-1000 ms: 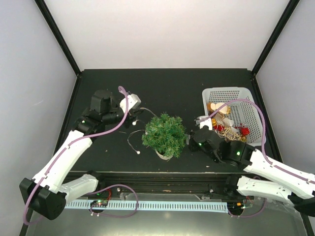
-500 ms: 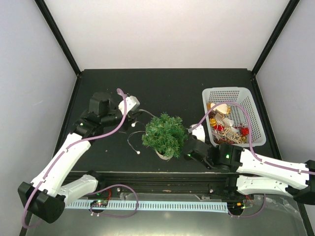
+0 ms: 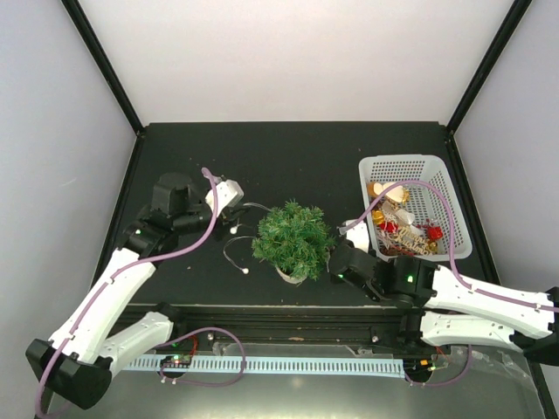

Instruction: Decorate the small christmas tree

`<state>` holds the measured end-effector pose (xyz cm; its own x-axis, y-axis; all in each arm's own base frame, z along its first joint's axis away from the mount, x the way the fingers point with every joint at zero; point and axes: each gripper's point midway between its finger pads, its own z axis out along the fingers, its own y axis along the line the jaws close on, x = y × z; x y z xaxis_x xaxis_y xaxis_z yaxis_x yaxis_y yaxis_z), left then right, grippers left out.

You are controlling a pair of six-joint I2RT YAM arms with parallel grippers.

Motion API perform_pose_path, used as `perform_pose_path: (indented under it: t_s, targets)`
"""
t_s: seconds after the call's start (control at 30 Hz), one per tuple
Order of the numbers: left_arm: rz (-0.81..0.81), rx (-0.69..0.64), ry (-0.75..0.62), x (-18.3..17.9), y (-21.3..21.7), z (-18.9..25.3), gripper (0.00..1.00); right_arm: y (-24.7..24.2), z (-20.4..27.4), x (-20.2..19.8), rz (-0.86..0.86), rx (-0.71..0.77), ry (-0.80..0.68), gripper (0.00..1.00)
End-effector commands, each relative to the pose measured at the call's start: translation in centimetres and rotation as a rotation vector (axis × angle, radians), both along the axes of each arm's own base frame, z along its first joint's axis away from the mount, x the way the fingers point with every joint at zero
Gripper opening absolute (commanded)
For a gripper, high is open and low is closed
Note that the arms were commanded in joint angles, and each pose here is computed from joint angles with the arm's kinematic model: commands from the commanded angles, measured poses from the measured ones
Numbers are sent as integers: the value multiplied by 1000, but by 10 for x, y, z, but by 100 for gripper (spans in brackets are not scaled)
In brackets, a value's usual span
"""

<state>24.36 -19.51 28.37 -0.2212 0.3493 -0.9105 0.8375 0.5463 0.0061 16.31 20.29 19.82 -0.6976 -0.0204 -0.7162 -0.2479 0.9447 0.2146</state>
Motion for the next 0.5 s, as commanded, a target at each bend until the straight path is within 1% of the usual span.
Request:
perform_pose_path:
  t_s: [0.0, 0.23, 0.47]
  targets:
    - [-47, -8, 19, -18, 1, -7, 1, -5, 6, 3, -22, 10, -34, 23]
    - [-118, -2, 43, -43, 2, -9, 2, -19, 25, 9, -65, 6, -97, 23]
    - [-152, 5, 111, -52, 0, -26, 2, -26, 48, 13, -75, -5, -147, 24]
